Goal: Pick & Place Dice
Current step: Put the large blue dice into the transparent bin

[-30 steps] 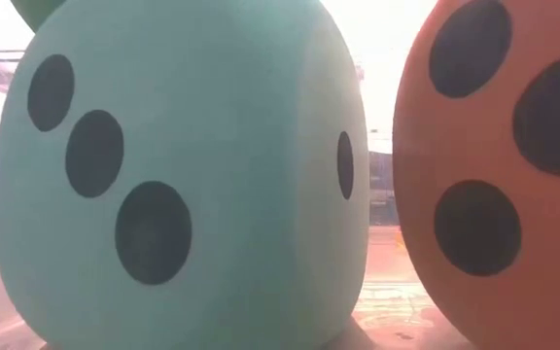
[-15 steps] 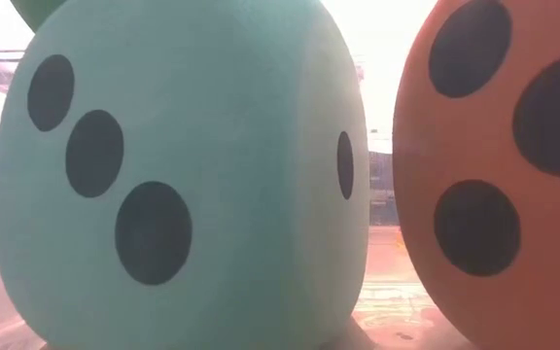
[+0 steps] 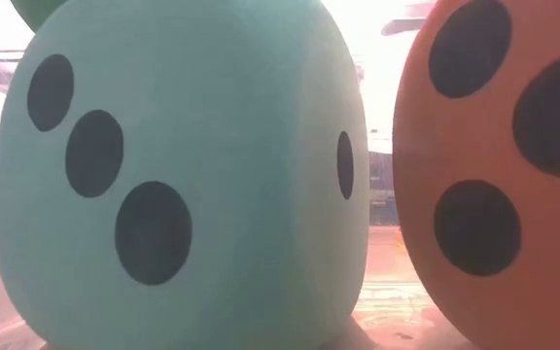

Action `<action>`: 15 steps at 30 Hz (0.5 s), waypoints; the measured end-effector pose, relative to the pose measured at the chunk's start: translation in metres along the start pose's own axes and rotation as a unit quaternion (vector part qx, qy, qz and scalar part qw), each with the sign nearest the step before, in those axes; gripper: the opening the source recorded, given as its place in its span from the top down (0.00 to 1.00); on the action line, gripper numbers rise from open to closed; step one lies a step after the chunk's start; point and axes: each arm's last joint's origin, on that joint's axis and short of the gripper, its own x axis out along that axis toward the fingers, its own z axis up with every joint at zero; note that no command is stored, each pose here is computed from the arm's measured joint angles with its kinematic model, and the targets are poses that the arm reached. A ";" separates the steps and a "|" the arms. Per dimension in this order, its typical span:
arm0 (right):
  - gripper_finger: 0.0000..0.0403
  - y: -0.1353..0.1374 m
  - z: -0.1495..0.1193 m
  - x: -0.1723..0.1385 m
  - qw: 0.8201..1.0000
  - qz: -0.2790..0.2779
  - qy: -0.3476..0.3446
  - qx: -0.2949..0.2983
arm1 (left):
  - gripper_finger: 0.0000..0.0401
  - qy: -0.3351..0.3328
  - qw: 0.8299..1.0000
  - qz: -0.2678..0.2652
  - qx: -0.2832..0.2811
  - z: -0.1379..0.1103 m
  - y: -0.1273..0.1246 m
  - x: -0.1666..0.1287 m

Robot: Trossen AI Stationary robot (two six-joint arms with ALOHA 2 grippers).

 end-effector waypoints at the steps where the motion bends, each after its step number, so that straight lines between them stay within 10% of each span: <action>1: 0.09 -0.002 -0.001 0.002 1.000 -0.004 0.003 0.006 | 0.07 -0.004 1.000 0.005 0.002 0.000 -0.001 -0.001; 15: 0.09 -0.021 -0.012 0.040 0.995 -0.050 0.066 0.061 | 0.07 -0.017 1.000 0.017 0.000 -0.002 -0.005 -0.005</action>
